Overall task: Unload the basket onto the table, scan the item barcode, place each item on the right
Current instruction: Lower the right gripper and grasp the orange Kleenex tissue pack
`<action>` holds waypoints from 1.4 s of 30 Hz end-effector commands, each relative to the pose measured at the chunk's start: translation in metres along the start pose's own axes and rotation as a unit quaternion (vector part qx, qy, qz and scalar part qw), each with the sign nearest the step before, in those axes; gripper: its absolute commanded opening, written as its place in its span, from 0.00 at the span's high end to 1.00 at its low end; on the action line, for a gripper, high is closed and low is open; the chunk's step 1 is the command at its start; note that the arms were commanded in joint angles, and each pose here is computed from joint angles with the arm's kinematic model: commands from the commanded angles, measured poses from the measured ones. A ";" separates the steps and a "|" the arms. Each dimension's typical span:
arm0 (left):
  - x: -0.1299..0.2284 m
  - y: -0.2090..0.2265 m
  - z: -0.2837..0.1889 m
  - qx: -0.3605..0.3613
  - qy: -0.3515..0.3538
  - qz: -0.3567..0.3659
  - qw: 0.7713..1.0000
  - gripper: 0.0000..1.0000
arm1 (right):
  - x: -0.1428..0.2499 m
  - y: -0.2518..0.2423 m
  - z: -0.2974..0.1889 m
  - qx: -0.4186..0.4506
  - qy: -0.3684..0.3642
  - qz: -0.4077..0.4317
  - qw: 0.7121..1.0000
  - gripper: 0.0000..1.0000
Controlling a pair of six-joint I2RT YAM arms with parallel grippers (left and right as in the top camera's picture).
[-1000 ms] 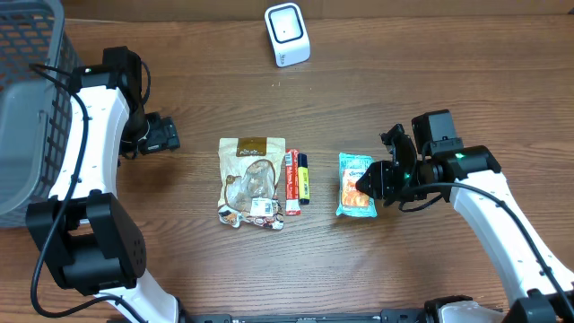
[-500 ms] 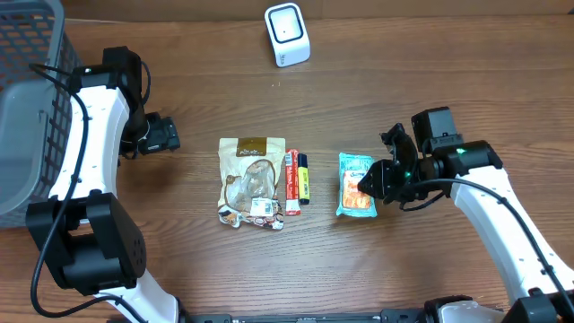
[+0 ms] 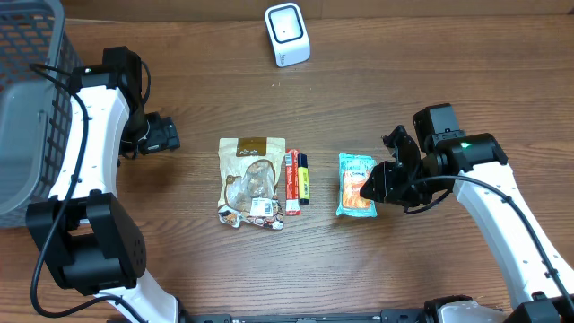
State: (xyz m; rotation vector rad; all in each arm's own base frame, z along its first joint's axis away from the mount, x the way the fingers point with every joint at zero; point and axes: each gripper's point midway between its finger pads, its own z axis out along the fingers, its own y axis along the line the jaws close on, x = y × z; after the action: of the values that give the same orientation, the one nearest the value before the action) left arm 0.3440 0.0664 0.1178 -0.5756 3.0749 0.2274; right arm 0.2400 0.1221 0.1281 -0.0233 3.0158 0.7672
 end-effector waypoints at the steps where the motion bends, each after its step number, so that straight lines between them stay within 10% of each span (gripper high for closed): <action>1: -0.002 -0.003 -0.001 0.004 -0.001 0.010 1.000 0.00 | -0.003 0.010 -0.002 -0.002 -0.004 -0.018 1.000 0.57; 24: -0.002 -0.003 -0.001 0.004 -0.001 0.010 1.000 0.00 | -0.004 0.003 0.014 0.029 -0.012 -0.043 0.999 0.59; 42: -0.002 -0.003 -0.001 0.004 -0.001 0.010 1.000 0.00 | -0.020 0.048 -0.003 -0.078 -0.039 -0.074 0.993 0.96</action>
State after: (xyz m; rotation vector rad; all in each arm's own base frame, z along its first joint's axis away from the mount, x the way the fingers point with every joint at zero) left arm 0.3440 0.0664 0.1178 -0.5756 3.0749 0.2274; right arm 0.2444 0.1420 0.1179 -0.1479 2.9606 0.7824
